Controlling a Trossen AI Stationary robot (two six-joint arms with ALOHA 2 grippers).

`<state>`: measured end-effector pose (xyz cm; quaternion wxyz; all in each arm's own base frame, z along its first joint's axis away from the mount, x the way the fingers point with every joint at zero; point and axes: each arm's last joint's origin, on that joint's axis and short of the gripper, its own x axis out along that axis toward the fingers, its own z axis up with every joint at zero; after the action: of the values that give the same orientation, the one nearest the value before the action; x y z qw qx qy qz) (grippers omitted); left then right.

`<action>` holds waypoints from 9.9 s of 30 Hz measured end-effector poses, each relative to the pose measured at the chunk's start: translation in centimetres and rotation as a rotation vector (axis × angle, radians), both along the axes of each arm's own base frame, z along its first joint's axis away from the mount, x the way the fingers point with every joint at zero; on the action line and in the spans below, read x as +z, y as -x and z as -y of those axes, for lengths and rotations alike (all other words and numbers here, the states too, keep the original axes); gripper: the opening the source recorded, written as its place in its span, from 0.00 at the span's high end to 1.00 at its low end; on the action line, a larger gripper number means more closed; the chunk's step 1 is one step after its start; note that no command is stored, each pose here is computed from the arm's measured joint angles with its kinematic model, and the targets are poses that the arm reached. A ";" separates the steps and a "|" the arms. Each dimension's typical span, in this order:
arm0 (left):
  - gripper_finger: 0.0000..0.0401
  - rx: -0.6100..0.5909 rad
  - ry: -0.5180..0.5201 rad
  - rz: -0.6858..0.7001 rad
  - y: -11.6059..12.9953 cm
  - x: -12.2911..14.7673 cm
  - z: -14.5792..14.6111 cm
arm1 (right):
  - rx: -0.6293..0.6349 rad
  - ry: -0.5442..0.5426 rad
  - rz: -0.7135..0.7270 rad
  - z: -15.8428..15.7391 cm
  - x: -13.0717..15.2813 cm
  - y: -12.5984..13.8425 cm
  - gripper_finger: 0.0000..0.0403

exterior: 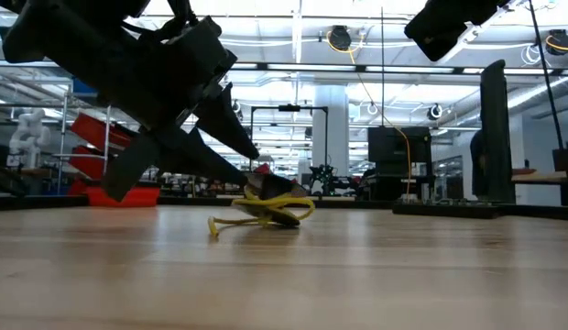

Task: Coil cords
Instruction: Uncoil the yellow cable wire from the spool

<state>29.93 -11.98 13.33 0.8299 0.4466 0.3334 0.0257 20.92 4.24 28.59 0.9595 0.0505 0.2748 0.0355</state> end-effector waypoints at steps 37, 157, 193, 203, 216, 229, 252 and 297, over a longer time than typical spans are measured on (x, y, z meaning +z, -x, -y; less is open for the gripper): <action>0.60 0.033 -0.045 -0.049 -0.2 -2.1 -0.1 | -0.015 0.020 0.005 0.1 0.0 0.0 1.00; 0.99 0.226 -0.150 0.141 -1.4 -1.4 0.5 | -0.006 0.042 -0.021 0.1 -0.2 0.1 1.00; 1.00 0.261 0.214 0.339 3.4 15.0 2.0 | 0.014 -0.037 0.094 -5.0 -6.4 -8.5 0.96; 1.00 0.278 0.178 0.343 4.1 15.2 2.0 | 0.068 -0.148 0.048 -5.4 -9.5 -10.4 0.64; 1.00 0.322 0.178 0.354 4.6 15.5 1.4 | 0.155 -0.216 0.028 -6.5 -11.7 -11.3 0.45; 1.00 0.334 0.180 0.347 4.8 15.3 1.4 | 0.152 -0.185 0.018 -6.1 -11.8 -11.4 0.54; 1.00 0.333 0.180 0.347 4.7 15.3 1.4 | 0.123 -0.151 -0.061 -4.8 -12.6 -11.3 0.99; 1.00 0.359 0.144 0.334 5.1 15.0 1.2 | 0.167 -0.052 0.395 -7.1 -1.3 -6.4 1.00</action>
<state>24.87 -13.17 28.35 0.8851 0.3097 0.2667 0.2224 27.30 11.38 27.33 0.9868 0.0443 0.0836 0.1311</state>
